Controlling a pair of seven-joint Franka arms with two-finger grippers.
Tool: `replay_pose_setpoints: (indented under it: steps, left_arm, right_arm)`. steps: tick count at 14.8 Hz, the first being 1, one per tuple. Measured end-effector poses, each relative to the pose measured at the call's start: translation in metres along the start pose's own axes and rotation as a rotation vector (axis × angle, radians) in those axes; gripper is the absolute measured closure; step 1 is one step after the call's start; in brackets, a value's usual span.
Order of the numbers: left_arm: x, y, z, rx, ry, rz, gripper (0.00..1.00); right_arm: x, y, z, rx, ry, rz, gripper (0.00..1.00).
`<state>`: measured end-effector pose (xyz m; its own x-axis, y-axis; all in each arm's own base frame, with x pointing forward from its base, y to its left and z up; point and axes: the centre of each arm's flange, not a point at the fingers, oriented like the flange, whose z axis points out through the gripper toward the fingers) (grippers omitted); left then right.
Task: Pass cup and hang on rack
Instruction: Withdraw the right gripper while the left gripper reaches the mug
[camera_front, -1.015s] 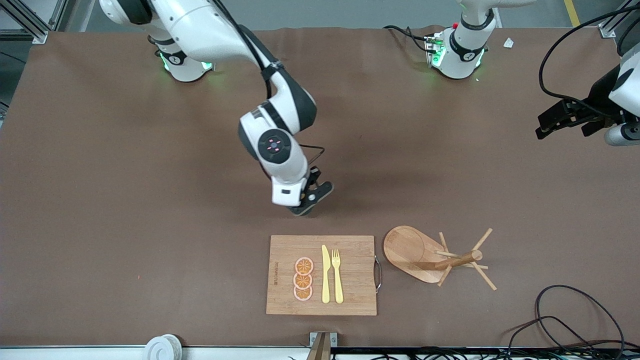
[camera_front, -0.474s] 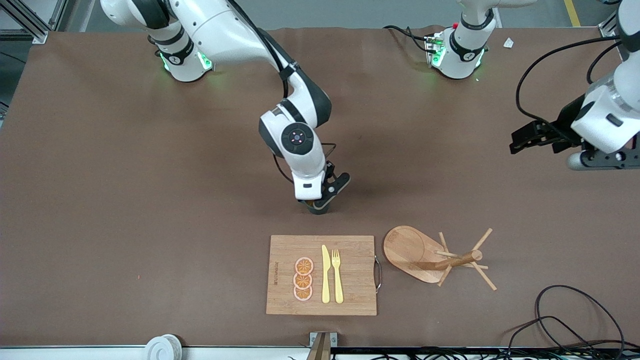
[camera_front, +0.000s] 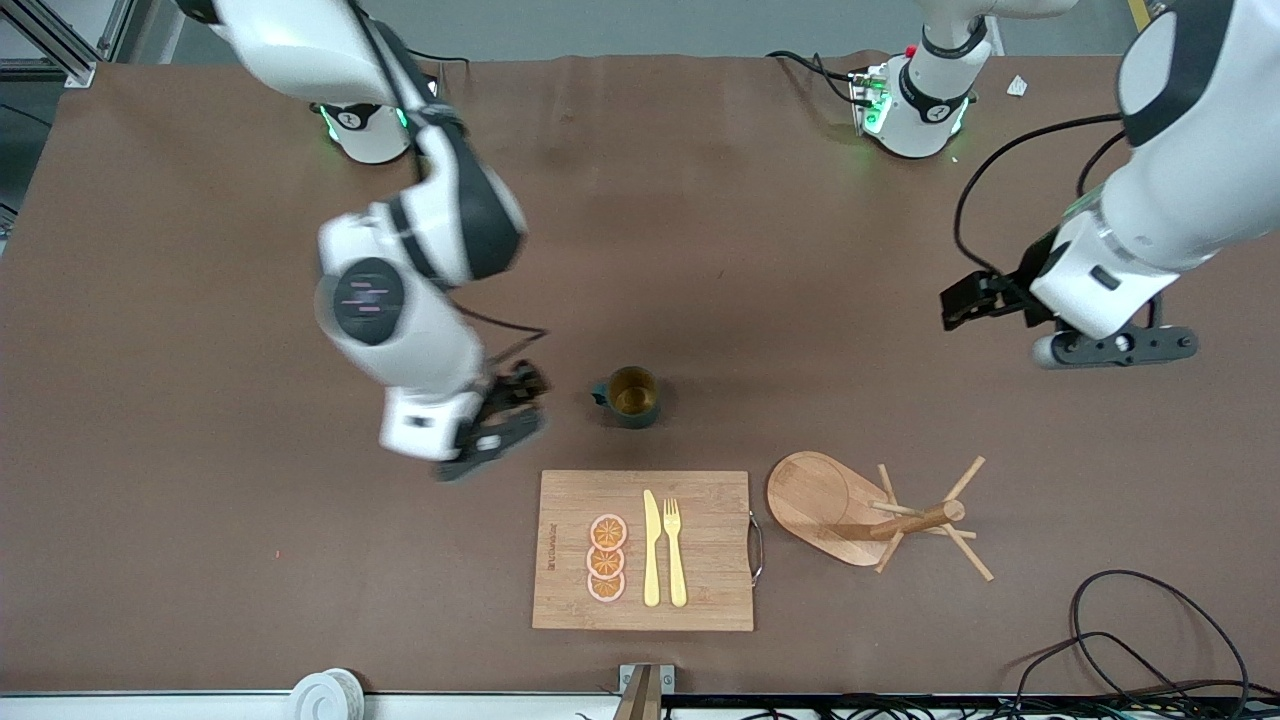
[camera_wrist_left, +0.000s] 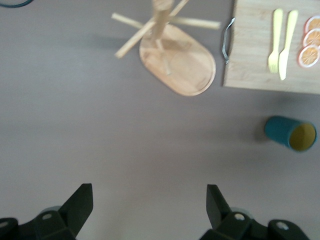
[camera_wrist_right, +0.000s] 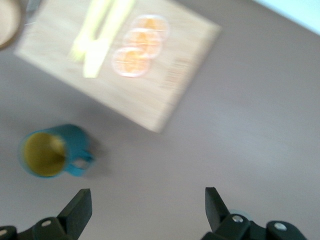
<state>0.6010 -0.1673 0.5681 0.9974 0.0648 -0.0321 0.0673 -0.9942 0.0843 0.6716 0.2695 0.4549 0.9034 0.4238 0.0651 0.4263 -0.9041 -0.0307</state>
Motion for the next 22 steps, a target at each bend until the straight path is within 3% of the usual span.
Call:
replay_pose_setpoints:
  steps: [3, 6, 11, 16, 20, 22]
  left_arm:
    - [0.008, 0.041, 0.029, -0.015, 0.032, -0.04, 0.0]
    - [0.004, 0.089, 0.056, 0.009, 0.074, -0.106, 0.0]
    - [-0.021, 0.189, 0.111, 0.018, 0.192, -0.255, 0.0]
    - [-0.051, 0.273, 0.176, 0.033, 0.291, -0.477, 0.0]
    - [-0.066, 0.331, 0.253, 0.005, 0.361, -0.637, 0.0]
    - [-0.083, 0.351, 0.286, 0.008, 0.4, -0.696, 0.0]
  right_arm:
    - [-0.028, 0.114, -0.056, -0.089, 0.032, 0.164, 0.0]
    - [-0.063, 0.172, -0.093, -0.119, 0.01, 0.275, 0.0]
    - [-0.108, 0.213, -0.131, -0.091, 0.034, 0.36, 0.0]
    - [-0.122, 0.228, -0.143, -0.085, 0.046, 0.394, 0.0]
    - [-0.135, 0.254, -0.138, -0.044, 0.035, 0.395, 0.0]
    - [-0.141, 0.26, -0.142, -0.028, 0.056, 0.382, 0.0]
